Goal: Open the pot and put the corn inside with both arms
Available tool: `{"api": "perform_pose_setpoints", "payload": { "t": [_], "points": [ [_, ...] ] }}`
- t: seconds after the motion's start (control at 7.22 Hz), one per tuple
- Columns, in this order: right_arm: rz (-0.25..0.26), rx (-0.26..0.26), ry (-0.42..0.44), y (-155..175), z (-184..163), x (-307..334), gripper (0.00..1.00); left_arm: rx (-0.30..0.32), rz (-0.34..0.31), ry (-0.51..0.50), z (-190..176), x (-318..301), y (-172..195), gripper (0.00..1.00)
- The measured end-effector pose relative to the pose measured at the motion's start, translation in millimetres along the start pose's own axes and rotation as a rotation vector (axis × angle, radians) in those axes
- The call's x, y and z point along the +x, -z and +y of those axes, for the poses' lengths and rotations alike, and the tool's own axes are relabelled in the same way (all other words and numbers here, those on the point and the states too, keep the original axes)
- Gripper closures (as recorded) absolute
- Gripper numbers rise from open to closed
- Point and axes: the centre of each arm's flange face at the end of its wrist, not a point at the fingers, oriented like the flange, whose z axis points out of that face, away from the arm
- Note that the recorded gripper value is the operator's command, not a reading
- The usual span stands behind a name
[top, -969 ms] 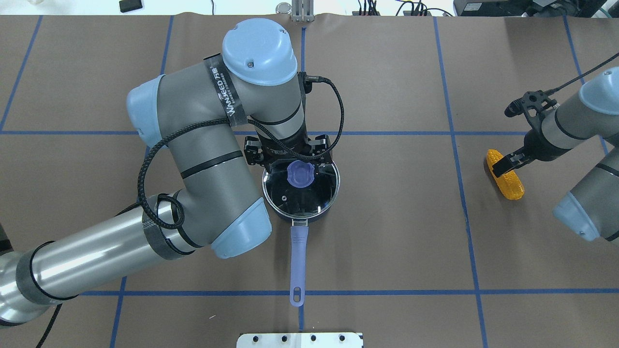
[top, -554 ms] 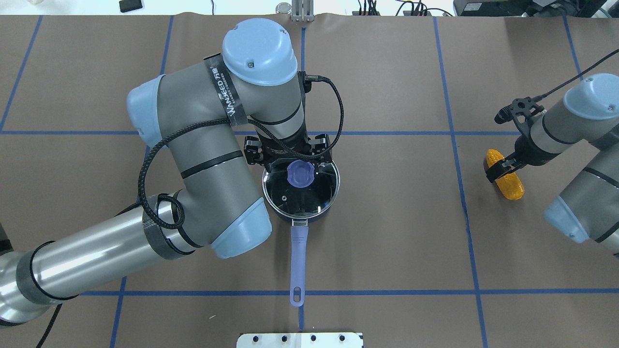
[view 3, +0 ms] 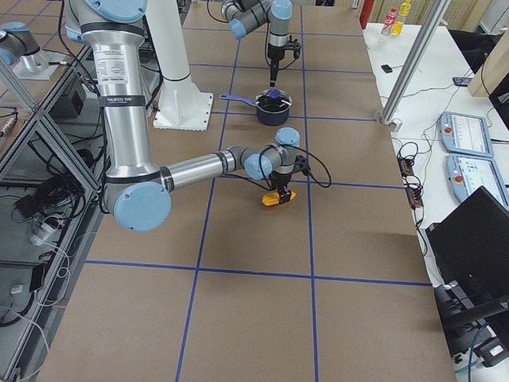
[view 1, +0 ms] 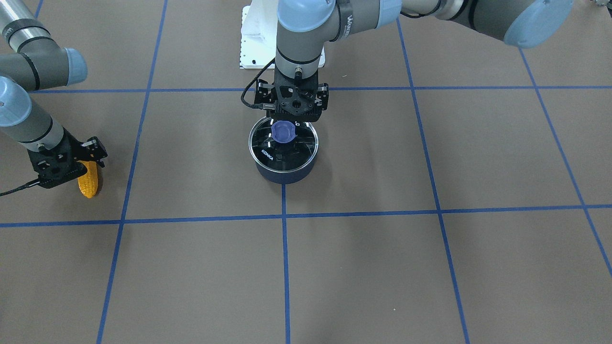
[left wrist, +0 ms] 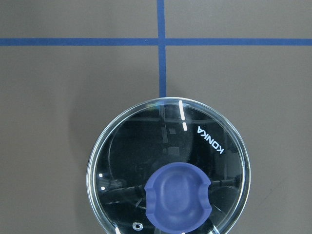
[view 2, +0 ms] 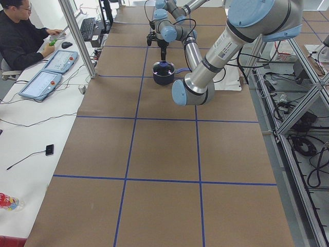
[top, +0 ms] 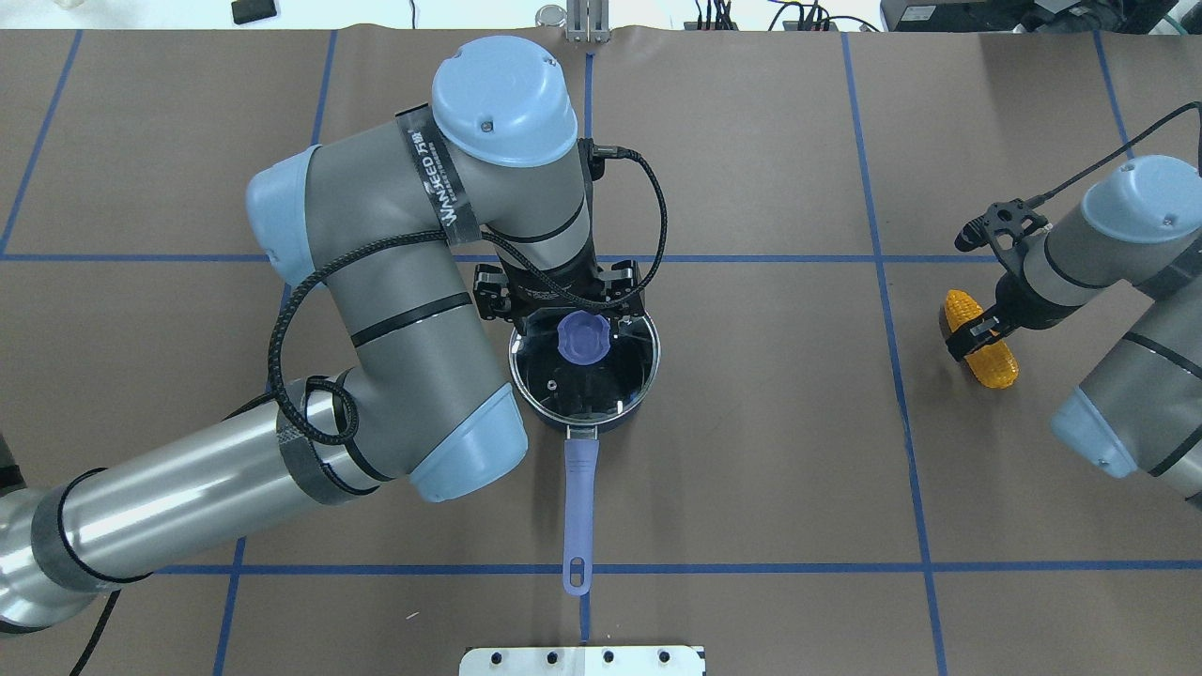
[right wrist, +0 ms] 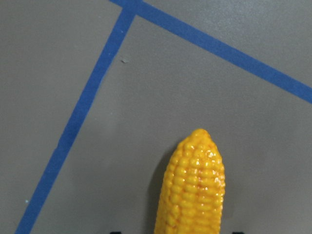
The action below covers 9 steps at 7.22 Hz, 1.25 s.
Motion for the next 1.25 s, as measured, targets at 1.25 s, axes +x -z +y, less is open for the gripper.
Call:
{"api": "perform_pose_setpoints", "payload": {
  "t": [1.25],
  "points": [
    [0.002, 0.020, 0.037, 8.7, -3.0, -6.8, 0.56, 0.016, -0.008, 0.001, -1.7, -1.0, -0.3, 0.00]
  ]
}}
